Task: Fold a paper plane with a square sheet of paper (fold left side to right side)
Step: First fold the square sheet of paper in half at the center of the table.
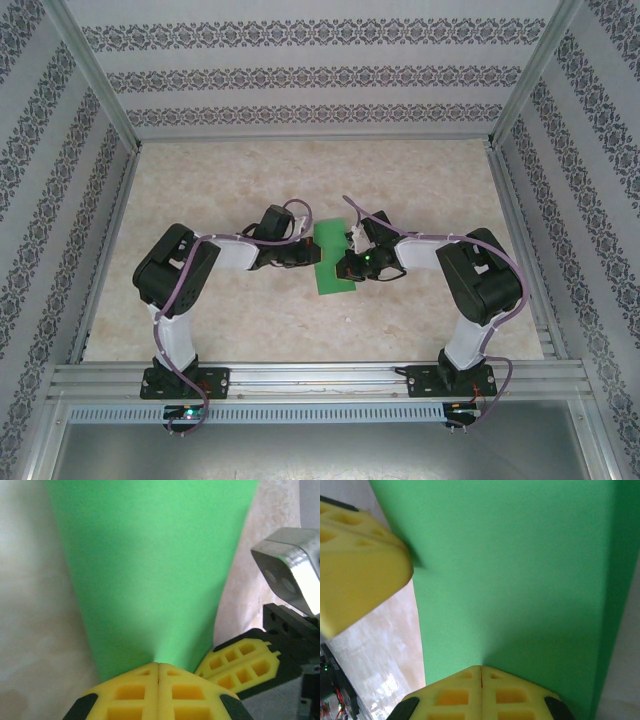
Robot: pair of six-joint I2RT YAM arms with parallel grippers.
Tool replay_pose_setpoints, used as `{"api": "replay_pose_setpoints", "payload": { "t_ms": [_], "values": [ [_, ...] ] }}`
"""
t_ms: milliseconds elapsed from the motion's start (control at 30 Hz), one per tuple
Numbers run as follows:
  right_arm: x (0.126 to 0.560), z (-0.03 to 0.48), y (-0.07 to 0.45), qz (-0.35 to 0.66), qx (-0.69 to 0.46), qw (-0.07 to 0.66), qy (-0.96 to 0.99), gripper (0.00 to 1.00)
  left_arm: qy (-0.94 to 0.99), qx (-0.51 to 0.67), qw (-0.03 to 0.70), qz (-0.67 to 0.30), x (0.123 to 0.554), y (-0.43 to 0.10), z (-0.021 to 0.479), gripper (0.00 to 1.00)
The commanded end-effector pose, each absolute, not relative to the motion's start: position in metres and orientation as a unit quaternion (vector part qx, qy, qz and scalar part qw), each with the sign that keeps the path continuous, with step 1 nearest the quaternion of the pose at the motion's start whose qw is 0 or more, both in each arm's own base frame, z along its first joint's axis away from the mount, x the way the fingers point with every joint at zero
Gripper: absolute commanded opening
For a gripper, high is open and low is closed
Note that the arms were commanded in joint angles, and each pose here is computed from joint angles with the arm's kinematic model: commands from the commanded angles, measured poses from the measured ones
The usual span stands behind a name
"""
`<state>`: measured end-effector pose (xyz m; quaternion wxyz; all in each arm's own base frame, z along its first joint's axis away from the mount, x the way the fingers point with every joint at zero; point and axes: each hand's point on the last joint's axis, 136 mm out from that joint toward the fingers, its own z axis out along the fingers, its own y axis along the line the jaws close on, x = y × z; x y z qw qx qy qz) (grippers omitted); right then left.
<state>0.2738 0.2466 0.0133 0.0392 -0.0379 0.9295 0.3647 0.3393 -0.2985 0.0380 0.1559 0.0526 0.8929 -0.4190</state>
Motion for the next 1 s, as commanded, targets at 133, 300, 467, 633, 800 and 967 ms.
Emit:
{"api": "replay_pose_setpoints", "payload": {
  "t_ms": [133, 300, 467, 633, 800, 967],
  "values": [
    [0.251, -0.030, 0.214, 0.284, -0.010, -0.011, 0.959, 0.00, 0.878, 0.094, 0.173, -0.436, 0.335, -0.314, 0.047, 0.00],
    [0.250, -0.030, 0.214, 0.283, -0.011, -0.013, 0.959, 0.00, 0.891, 0.091, 0.171, -0.410, 0.338, -0.309, 0.038, 0.00],
    [0.249, -0.031, 0.214, 0.282, -0.011, -0.014, 0.959, 0.00, 0.895, 0.088, 0.166, -0.405, 0.341, -0.309, 0.033, 0.00],
    [0.249, -0.032, 0.214, 0.280, -0.013, -0.016, 0.960, 0.00, 0.901, 0.083, 0.164, -0.393, 0.343, -0.307, 0.025, 0.00],
    [0.248, -0.033, 0.213, 0.277, -0.013, -0.018, 0.961, 0.00, 0.907, 0.073, 0.166, -0.380, 0.347, -0.301, 0.017, 0.00],
    [0.248, -0.034, 0.211, 0.276, -0.013, -0.019, 0.961, 0.00, 0.907, 0.052, 0.175, -0.379, 0.353, -0.293, 0.013, 0.00]
  ]
}}
